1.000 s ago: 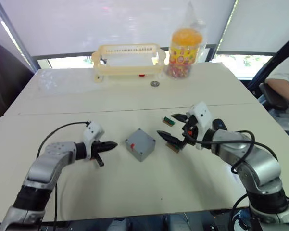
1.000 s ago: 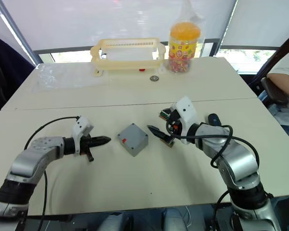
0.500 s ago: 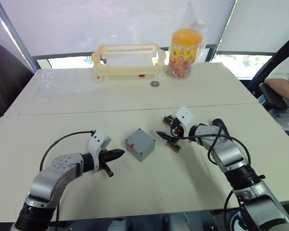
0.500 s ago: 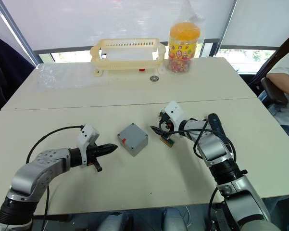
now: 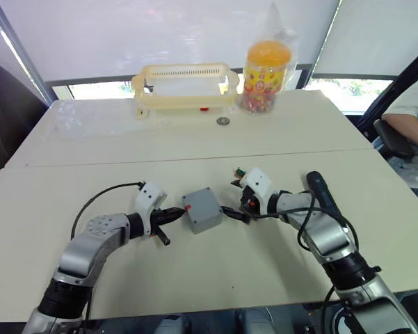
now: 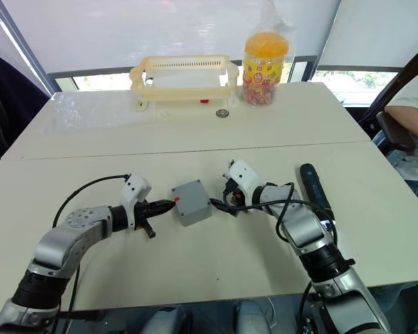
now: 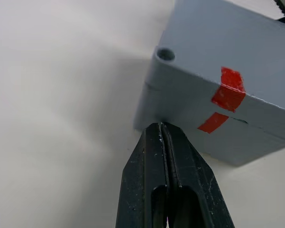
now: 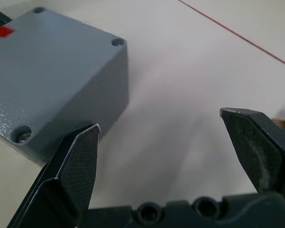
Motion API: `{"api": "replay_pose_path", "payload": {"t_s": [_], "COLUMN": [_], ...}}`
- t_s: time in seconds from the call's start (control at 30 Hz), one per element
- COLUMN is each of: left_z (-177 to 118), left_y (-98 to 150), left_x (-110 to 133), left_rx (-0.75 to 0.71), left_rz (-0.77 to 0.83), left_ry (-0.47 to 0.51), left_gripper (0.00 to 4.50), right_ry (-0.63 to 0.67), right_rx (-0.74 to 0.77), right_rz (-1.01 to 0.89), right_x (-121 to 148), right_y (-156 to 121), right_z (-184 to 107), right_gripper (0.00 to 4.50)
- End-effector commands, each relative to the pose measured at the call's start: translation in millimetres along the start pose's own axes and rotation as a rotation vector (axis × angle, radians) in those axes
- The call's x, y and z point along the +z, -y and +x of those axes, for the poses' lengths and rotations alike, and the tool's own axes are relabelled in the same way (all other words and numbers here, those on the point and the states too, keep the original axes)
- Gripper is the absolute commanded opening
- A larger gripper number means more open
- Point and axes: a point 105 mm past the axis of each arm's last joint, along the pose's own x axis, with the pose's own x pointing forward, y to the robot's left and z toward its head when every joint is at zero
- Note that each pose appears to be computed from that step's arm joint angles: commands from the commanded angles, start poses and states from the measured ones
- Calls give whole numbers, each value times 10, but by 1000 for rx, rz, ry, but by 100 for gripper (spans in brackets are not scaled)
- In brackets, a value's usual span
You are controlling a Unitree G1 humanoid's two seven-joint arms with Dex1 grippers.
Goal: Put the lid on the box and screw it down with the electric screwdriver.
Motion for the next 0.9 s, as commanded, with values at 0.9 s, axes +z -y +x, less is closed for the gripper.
{"api": "replay_pose_path", "payload": {"t_s": [0.9], "left_z": [-18], "left_y": [303], "left_x": [74], "left_rx": [-165], "left_rz": [33], "left_ry": [-6], "left_gripper": [0], "right_ry": [42], "right_rx": [12], "right_rz": [29], "right_x": [193], "right_y": [-343], "right_z": [-119], "right_gripper": [446]}}
